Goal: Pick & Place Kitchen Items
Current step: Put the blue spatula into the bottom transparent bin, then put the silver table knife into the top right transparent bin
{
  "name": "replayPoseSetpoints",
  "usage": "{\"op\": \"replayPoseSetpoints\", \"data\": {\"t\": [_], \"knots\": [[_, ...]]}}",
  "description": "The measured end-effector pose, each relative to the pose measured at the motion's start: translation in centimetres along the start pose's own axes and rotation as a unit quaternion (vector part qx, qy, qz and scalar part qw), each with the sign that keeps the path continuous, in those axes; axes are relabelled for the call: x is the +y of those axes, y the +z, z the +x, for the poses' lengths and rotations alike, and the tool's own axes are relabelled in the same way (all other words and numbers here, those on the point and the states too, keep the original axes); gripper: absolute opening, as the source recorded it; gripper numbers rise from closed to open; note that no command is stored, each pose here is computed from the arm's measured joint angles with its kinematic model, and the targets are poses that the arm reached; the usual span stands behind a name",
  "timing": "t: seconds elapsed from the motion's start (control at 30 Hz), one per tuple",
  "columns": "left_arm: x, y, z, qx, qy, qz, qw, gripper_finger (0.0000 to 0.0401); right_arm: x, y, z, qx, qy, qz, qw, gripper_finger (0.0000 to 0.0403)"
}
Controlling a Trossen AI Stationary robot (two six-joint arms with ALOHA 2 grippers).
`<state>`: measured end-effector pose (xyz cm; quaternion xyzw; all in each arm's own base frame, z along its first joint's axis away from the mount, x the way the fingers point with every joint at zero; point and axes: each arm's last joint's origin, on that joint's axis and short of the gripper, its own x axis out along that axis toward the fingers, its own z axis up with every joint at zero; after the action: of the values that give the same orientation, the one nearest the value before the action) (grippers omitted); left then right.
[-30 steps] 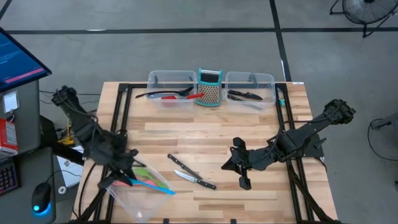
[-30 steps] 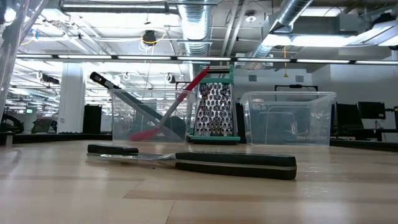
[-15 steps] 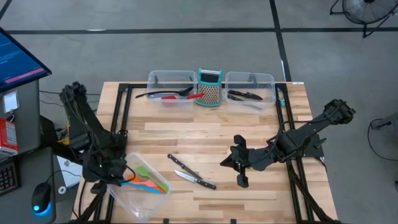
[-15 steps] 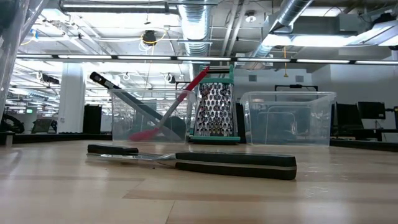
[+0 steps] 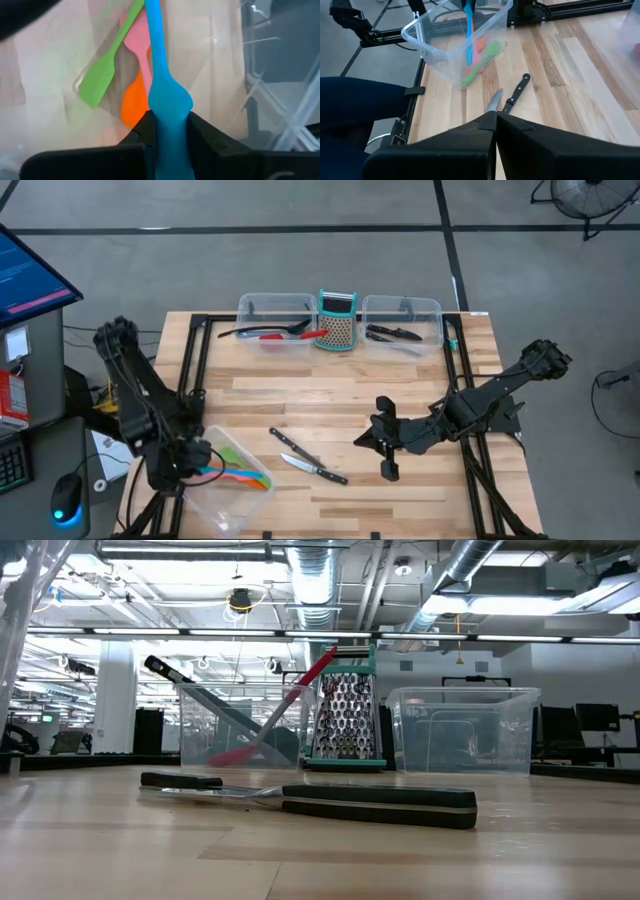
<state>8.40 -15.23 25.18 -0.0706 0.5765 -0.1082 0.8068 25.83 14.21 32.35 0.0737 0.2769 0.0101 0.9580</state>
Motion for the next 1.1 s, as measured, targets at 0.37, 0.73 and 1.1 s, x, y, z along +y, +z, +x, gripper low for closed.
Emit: {"op": "replayPoseSetpoints", "data": {"t": [0.37, 0.73, 1.1], "knots": [[-0.5, 0.1, 1.4, 0.018, 0.029, -0.007, 0.999, 0.0050, 0.0, 0.0, 0.0, 0.000, -0.001, 0.000, 1.000, 0.0002], [-0.4, 0.2, 1.4, 0.016, 0.031, -0.023, 0.999, 0.0124, -1.3, 0.4, 0.5, 0.000, -0.024, 0.042, 0.999, 0.0041], [-0.4, 0.5, 1.4, -0.006, 0.038, -0.039, 0.999, 0.0279, -2.7, -0.1, 1.4, 0.006, -0.050, 0.057, 0.997, 0.0186]]}}
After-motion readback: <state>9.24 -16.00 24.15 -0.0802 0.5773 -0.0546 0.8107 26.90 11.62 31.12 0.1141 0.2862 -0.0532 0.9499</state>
